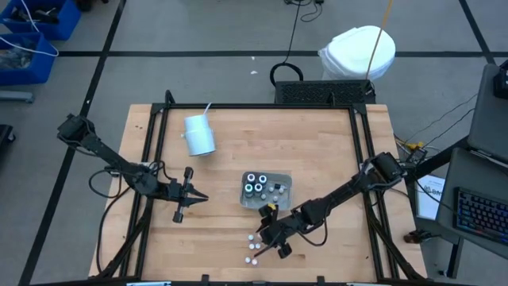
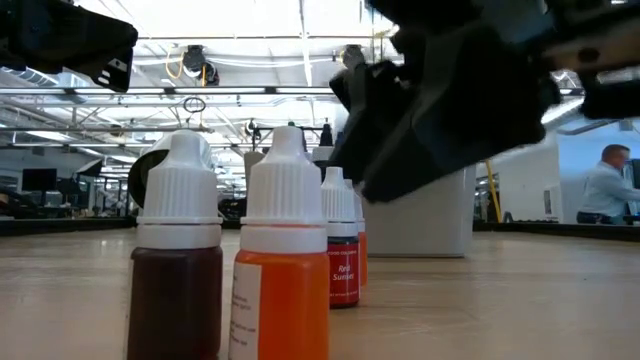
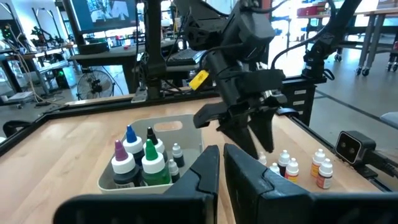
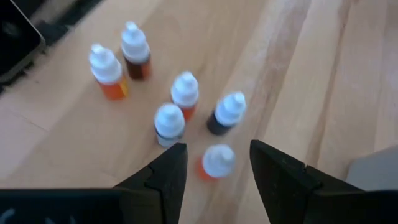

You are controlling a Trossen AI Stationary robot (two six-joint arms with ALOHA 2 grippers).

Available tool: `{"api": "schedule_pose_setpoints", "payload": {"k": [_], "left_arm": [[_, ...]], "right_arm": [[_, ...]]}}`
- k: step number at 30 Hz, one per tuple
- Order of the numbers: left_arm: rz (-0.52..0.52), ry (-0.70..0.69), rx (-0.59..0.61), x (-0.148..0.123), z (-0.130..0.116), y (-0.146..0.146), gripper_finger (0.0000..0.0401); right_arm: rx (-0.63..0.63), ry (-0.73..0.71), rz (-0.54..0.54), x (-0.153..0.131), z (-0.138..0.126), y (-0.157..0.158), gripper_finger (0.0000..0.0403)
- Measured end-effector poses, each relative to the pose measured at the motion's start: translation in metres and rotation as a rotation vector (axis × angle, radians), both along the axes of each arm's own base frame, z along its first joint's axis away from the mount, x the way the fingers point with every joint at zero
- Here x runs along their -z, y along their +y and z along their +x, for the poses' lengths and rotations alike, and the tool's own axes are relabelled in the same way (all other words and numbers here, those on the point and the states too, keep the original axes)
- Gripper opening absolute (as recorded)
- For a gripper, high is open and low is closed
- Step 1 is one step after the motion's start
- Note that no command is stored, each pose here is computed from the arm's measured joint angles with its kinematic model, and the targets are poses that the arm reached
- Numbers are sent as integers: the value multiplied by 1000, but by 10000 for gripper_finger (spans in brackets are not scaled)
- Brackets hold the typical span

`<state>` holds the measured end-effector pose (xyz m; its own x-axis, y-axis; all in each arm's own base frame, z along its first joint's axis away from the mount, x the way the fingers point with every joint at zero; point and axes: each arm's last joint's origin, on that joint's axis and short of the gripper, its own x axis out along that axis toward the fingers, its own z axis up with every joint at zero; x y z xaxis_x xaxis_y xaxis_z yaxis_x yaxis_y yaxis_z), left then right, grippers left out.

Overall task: Pick & Place food coloring
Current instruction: Put the top small orange food coloring bottle into the bin

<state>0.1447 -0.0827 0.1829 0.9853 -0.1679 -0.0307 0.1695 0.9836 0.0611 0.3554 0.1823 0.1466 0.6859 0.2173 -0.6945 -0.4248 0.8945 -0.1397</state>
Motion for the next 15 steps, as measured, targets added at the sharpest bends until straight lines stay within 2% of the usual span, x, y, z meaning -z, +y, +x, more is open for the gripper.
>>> {"api": "schedule_pose_setpoints", "payload": {"k": [15], "left_arm": [[1, 0, 0, 0, 0, 0, 33]], "right_arm": [[-19, -15, 22, 1, 1, -1, 164]]}}
